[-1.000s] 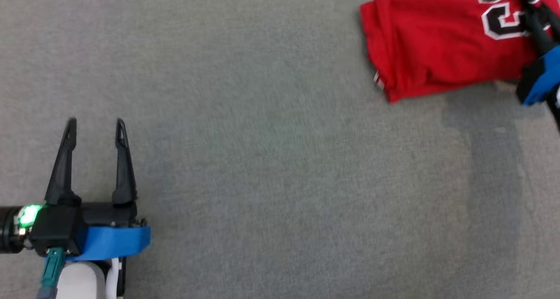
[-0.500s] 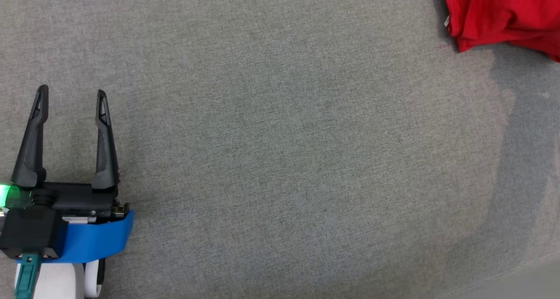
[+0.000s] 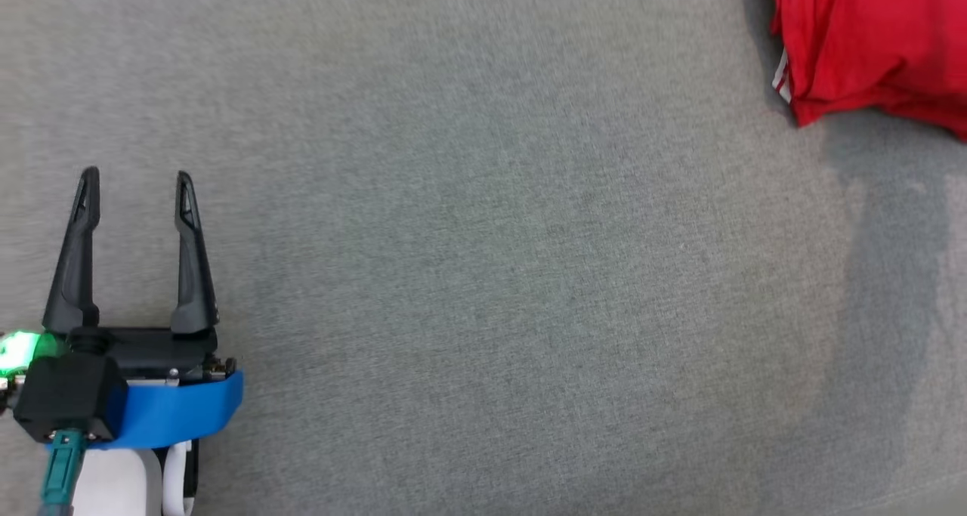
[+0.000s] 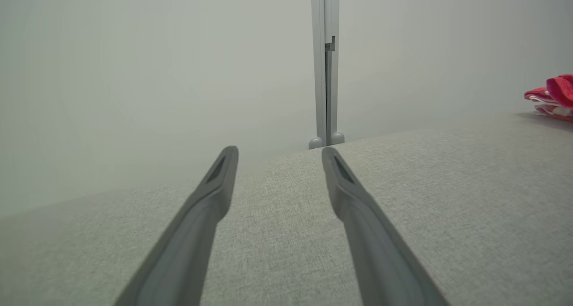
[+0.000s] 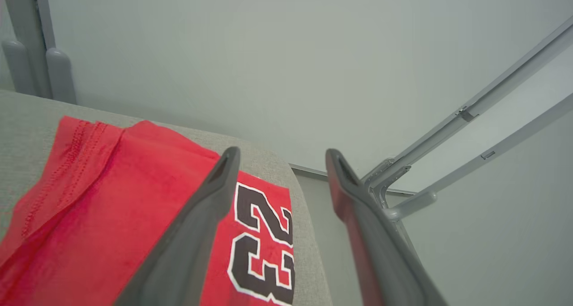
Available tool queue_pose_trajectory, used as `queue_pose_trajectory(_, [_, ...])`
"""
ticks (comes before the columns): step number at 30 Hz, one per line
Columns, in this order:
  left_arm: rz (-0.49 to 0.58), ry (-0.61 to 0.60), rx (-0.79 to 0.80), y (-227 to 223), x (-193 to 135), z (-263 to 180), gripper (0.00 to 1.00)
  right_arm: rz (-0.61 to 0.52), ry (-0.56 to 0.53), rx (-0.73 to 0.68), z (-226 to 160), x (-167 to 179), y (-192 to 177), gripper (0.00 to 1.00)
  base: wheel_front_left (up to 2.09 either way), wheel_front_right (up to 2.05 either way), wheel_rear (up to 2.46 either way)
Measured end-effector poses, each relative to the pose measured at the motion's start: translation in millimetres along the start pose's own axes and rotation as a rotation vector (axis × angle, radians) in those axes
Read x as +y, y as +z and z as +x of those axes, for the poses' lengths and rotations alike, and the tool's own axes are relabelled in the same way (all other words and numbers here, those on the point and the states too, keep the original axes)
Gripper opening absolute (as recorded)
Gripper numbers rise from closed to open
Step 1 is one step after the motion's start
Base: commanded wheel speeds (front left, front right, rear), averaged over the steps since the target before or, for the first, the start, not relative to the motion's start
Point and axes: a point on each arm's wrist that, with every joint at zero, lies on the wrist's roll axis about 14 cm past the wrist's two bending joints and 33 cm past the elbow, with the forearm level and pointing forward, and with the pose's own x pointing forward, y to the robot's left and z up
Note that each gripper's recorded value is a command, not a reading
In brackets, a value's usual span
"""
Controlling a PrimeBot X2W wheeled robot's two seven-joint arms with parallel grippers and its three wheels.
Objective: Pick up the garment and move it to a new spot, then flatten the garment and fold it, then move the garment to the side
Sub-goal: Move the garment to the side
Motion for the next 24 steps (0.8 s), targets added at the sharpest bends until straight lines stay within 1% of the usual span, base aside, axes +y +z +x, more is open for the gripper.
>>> queue_pose_trajectory(5, [-0.001,0.059,0.001,17,13,-21,1.0,0.039,0.086,-0.126,-9,39,41,1.0,0.0,0.0,0.0])
queue_pose_trajectory(8, [-0.008,0.097,0.01,23,20,-36,1.0,0.082,0.156,-0.224,-21,73,68,1.0,0.0,0.0,0.0])
queue_pose_trajectory(11, [-0.008,0.132,0.01,30,27,-50,1.0,0.137,0.211,-0.294,-38,100,86,1.0,0.0,0.0,0.0])
queue_pose_trajectory(16, [-0.022,0.19,0.03,34,34,-77,1.0,0.241,0.308,-0.353,-75,149,96,1.0,0.0,0.0,0.0])
queue_pose_trajectory(21, [-0.034,0.248,0.049,36,44,-102,1.0,0.332,0.37,-0.353,-110,181,88,1.0,0.0,0.0,0.0])
queue_pose_trajectory(24, [-0.045,0.271,0.06,35,48,-114,1.0,0.387,0.399,-0.326,-132,198,75,1.0,0.0,0.0,0.0])
